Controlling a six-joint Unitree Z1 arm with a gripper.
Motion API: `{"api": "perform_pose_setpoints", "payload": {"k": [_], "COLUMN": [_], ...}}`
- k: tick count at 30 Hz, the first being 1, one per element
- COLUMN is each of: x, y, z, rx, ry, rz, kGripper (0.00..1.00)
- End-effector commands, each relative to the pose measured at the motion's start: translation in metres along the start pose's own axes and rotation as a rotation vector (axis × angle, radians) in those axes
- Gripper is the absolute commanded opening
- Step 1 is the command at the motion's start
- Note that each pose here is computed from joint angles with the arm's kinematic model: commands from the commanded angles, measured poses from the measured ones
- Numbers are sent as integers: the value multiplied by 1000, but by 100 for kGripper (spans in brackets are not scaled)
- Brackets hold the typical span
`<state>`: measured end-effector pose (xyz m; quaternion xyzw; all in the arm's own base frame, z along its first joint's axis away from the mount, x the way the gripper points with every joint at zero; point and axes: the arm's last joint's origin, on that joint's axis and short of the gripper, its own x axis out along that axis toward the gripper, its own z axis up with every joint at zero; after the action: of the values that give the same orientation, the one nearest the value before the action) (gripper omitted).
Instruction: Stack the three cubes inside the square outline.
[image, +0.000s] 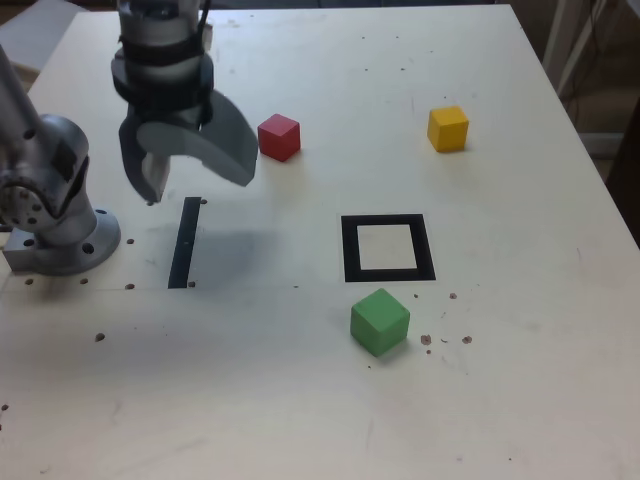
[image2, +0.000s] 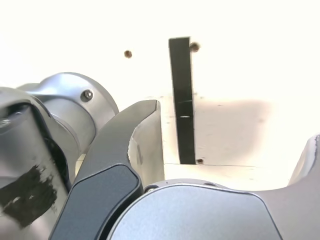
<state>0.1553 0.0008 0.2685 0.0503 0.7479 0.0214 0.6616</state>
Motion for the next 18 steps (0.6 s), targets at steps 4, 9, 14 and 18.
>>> {"api": "perform_pose_setpoints", "payload": {"k": [4,9,14,18], "x": [-9,-16,-22,-22], "y": [11,30,50,66], "z": [1,6,15,26], "rx": [-9,-8,14,22], "ry": [-2,-16,-18,9], "rz": [25,44,42,44], "kGripper": [99,99,98,98]}}
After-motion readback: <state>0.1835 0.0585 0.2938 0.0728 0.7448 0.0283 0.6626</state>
